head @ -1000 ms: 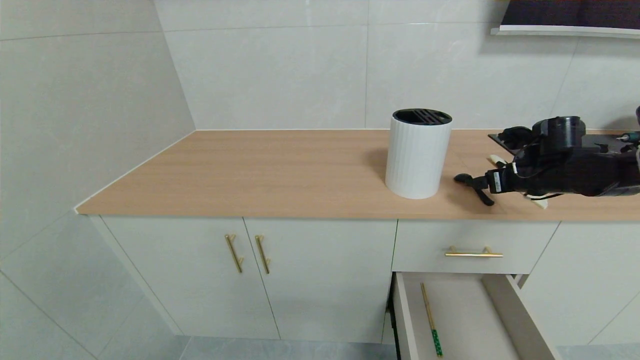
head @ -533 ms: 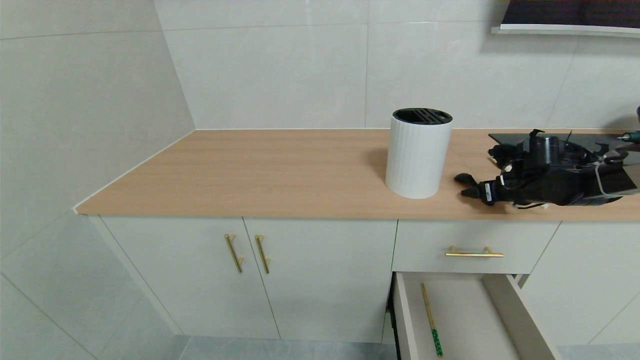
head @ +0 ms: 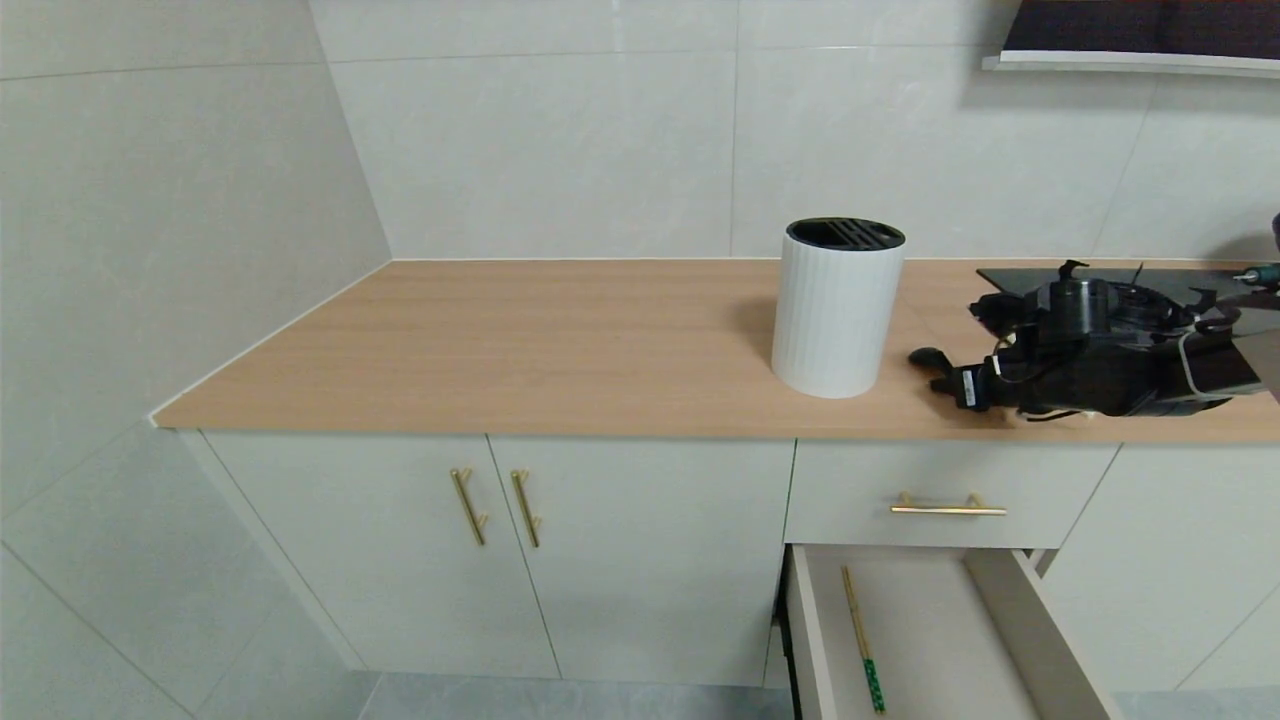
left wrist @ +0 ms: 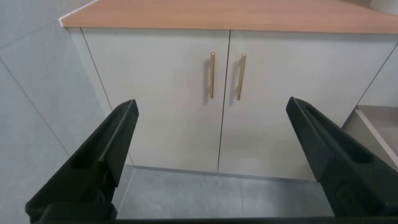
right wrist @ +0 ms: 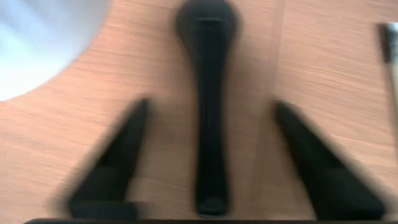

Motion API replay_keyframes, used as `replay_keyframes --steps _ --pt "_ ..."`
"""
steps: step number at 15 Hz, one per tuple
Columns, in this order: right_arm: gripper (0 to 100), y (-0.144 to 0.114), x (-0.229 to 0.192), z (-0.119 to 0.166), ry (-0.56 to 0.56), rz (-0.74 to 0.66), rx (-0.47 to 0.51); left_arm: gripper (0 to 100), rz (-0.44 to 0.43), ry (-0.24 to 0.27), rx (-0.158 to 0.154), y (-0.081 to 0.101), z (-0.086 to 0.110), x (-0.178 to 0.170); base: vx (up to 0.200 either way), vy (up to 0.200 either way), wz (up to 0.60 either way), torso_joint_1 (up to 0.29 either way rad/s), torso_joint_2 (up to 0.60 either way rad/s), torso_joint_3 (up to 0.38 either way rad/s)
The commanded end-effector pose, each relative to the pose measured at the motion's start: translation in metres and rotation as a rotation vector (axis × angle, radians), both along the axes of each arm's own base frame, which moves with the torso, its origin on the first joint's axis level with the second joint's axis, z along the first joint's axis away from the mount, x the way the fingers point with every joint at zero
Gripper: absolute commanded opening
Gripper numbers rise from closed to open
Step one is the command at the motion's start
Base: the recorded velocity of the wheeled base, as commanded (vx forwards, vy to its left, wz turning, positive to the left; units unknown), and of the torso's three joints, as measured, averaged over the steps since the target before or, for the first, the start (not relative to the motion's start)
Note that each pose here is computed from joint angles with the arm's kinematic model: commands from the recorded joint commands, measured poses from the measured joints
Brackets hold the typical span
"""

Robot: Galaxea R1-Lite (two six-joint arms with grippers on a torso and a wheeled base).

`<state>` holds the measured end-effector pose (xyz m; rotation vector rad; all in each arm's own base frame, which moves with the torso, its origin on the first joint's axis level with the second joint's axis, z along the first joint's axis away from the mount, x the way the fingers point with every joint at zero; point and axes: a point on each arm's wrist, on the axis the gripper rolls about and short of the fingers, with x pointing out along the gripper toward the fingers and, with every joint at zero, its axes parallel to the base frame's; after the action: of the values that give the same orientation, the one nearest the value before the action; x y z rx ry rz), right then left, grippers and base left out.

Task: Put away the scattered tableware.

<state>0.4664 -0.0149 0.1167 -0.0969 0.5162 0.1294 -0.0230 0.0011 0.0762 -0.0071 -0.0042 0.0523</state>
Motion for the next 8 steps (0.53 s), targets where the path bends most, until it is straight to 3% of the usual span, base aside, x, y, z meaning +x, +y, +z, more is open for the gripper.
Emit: replay_keyframes --steps 1,8 --pt "0 0.001 0.001 -0.006 0.017 0.000 -0.001 100 0.000 -0.001 -0.001 0.000 0.000 0.000 0.000 0.000 0.00 0.000 0.00 0.000" --pt "0 0.003 -0.001 0.004 -0.002 -0.002 0.004 100 0.000 -0.001 -0.001 0.000 0.000 0.000 0.000 0.000 0.00 0.000 0.00 0.000"
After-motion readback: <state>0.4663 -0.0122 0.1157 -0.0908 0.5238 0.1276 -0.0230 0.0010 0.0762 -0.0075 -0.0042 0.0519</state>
